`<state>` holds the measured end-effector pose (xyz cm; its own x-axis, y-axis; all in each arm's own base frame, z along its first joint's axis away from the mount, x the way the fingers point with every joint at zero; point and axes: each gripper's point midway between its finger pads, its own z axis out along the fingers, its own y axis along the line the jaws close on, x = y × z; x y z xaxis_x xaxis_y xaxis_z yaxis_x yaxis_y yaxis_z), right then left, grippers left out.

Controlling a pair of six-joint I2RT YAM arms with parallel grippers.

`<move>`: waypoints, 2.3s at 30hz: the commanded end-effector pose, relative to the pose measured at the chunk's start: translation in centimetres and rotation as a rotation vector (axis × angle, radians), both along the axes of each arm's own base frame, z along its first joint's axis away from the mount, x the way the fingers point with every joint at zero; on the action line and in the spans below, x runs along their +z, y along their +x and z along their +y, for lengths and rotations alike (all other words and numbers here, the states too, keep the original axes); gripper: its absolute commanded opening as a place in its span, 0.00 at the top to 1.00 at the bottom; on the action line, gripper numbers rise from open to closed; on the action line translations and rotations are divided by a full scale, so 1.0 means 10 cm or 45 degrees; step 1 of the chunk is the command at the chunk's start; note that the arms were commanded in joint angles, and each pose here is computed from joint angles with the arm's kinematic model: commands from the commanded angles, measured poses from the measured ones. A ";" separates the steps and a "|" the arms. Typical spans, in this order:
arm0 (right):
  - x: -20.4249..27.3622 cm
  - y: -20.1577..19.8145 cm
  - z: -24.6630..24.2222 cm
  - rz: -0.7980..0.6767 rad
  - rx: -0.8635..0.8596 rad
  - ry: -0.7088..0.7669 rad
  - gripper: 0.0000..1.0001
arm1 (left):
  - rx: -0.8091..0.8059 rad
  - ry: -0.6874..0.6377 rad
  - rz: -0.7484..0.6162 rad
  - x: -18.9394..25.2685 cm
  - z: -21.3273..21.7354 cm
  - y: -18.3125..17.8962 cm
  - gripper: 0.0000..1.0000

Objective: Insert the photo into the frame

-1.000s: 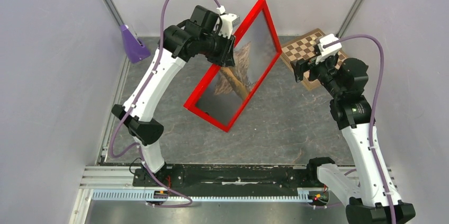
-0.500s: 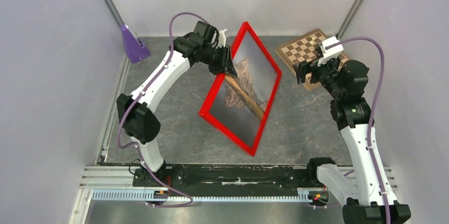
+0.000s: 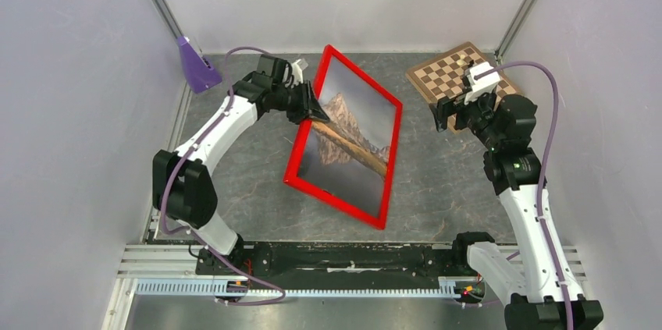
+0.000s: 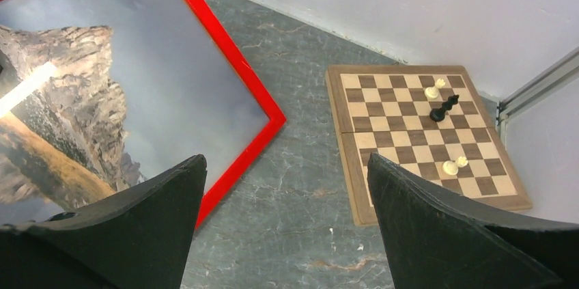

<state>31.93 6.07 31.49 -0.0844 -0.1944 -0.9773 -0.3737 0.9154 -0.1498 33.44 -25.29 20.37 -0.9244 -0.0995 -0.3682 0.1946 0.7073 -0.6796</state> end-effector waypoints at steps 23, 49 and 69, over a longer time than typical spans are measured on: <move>-1.57 -0.05 0.32 0.186 0.265 0.021 0.09 | 0.169 0.034 0.033 -1.56 0.45 0.24 0.87; -2.38 -0.05 0.27 0.473 0.211 0.046 0.11 | 0.194 -0.085 0.300 -2.27 0.43 0.11 0.42; -2.40 -0.07 0.24 0.482 0.203 0.017 0.11 | 0.285 0.349 0.335 -2.25 0.96 0.01 0.17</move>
<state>30.86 8.81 7.15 -0.4317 -0.2080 -0.8777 -0.5400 0.8390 0.0668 36.22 -21.30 3.57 -0.9490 -0.2556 -0.1847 -0.0458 0.6912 -0.7212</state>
